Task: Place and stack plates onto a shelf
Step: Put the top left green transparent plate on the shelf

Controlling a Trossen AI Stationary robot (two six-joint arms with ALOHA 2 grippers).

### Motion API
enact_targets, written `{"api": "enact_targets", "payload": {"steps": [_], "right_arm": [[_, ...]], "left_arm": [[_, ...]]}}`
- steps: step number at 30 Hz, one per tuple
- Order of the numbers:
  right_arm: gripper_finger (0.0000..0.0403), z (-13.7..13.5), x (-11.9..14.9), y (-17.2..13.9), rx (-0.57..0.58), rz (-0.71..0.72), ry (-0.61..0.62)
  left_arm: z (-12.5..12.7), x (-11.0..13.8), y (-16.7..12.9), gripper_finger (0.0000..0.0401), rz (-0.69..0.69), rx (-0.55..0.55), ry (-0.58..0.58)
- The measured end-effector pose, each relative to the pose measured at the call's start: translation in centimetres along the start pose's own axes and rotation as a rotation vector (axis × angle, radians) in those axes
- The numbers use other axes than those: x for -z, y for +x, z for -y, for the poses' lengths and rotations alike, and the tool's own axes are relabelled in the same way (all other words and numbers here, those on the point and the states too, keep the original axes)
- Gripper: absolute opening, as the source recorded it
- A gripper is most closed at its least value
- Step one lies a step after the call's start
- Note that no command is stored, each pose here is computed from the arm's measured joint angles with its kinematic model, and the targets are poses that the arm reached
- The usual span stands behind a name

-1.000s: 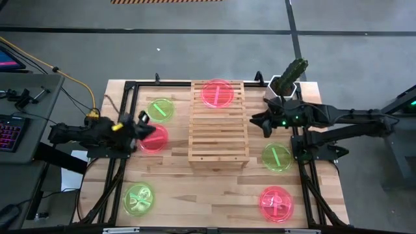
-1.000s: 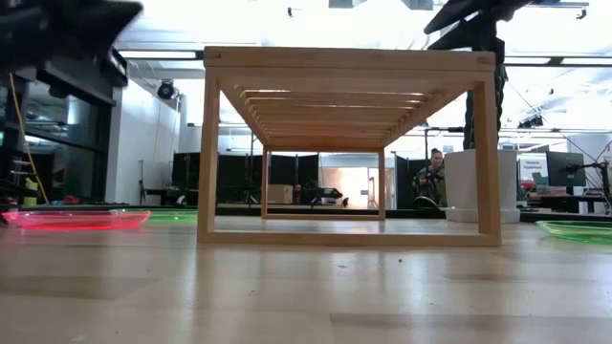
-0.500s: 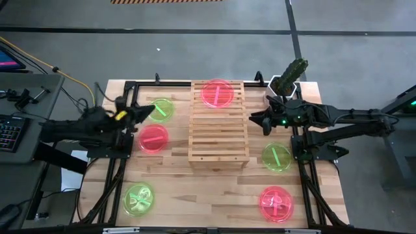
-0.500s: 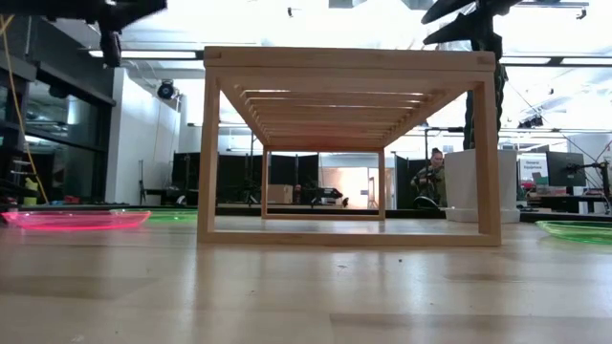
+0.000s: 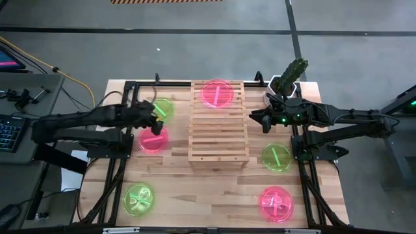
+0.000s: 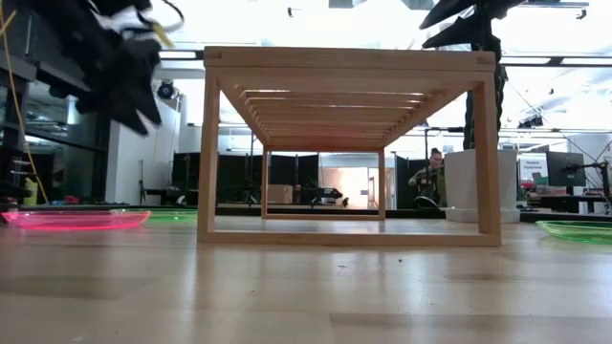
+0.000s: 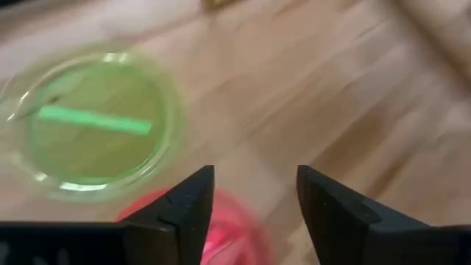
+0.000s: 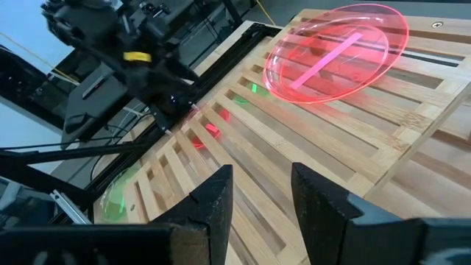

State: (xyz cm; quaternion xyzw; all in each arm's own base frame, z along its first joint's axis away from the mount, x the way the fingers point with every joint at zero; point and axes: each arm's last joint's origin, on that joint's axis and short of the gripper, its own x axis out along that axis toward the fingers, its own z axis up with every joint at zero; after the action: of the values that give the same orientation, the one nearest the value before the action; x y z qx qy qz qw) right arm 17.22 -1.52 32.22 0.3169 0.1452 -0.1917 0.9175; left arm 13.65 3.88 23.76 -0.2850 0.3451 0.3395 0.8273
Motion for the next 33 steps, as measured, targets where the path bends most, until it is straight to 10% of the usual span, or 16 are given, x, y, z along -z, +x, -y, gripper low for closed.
{"api": "enact_targets", "payload": {"steps": [12, 33], "right_arm": [[0.0122, 0.1, 0.1, 0.0, 0.006, -0.007, -0.002], [0.0122, 0.2, 0.0, 0.0, 0.044, 0.02, -0.003]], "left_arm": [[-1.5, -2.1, 8.7, 0.0197, -0.325, -0.189, -0.014], [-1.5, -2.6, 15.2, 0.0197, -0.371, -0.324, 0.13]]}}
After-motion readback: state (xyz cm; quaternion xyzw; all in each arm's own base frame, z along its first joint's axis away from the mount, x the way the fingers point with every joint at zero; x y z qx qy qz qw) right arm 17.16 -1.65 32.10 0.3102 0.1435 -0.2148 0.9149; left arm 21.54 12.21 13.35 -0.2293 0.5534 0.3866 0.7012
